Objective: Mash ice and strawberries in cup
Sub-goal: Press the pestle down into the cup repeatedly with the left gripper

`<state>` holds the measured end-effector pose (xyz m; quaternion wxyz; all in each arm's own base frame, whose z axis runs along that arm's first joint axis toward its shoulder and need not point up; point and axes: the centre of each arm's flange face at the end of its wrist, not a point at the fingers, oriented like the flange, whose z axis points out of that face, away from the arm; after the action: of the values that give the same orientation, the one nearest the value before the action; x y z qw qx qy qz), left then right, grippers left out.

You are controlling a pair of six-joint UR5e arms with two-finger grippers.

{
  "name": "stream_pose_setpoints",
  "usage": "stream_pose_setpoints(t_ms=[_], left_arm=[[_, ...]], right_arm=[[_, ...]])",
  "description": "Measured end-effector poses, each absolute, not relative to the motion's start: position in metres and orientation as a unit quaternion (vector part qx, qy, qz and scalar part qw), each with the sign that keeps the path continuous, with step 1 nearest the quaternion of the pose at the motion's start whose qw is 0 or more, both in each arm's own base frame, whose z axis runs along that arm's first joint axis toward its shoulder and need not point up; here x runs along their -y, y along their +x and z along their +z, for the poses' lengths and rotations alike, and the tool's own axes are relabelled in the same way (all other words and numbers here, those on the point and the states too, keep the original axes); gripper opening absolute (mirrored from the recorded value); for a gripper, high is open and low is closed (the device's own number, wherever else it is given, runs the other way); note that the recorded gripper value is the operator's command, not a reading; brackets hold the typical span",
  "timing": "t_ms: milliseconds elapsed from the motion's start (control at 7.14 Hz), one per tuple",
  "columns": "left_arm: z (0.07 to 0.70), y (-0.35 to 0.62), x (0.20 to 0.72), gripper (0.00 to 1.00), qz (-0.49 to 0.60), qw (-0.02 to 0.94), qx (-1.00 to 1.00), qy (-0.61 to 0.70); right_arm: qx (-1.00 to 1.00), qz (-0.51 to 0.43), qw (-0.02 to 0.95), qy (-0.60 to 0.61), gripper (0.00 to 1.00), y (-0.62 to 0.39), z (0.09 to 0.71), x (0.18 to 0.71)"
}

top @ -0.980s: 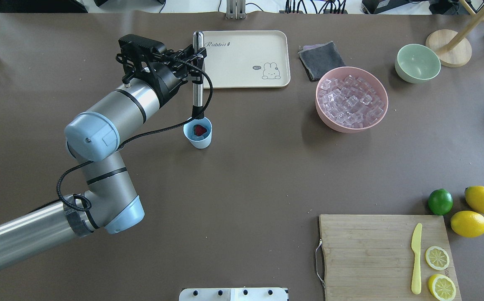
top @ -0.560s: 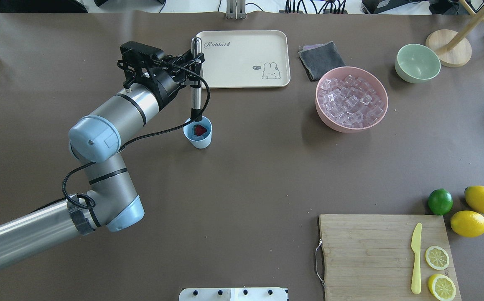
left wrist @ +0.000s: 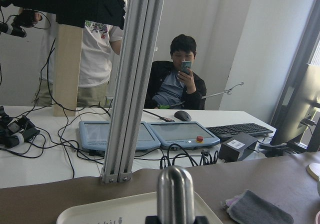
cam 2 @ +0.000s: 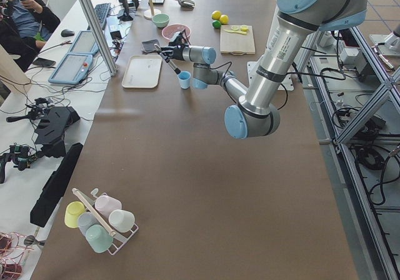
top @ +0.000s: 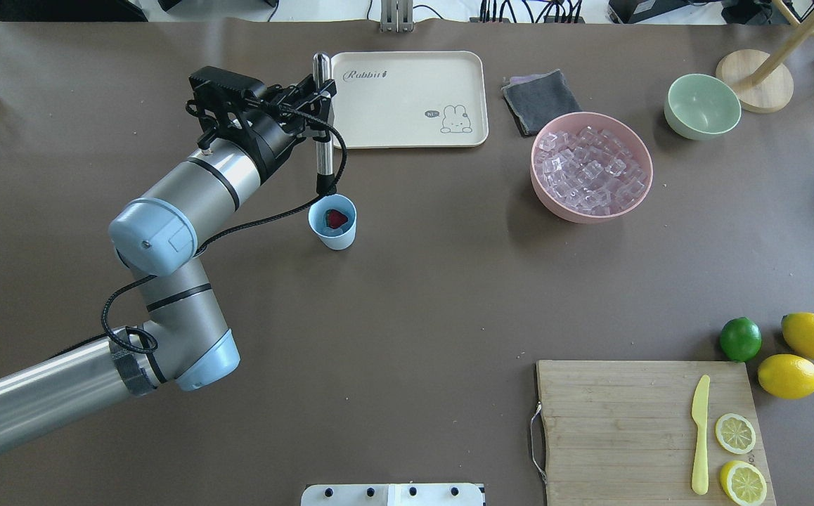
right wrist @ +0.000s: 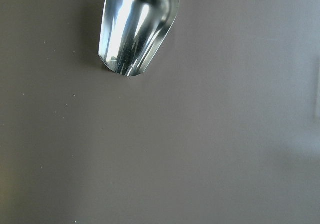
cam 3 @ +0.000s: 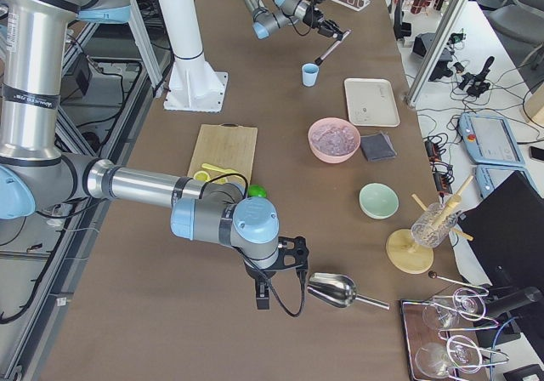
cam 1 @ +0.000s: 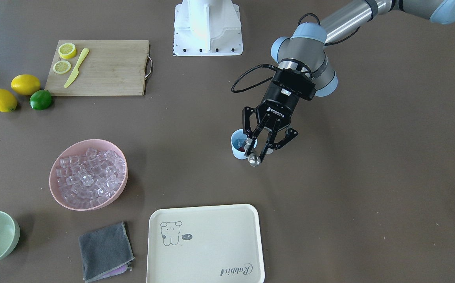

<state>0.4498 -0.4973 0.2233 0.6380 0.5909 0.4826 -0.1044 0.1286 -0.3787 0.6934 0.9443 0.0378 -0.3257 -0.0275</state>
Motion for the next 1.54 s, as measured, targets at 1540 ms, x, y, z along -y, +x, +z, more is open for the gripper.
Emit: stream_pose_setpoints(t_ms=[1540], left_arm=[[0.261,0.504,0.434,0.30,-0.093,0.626,-0.452,0.629]], right_arm=[[0.322,-0.016,0.946,0.048,0.99,0.142,0.687,0.378]])
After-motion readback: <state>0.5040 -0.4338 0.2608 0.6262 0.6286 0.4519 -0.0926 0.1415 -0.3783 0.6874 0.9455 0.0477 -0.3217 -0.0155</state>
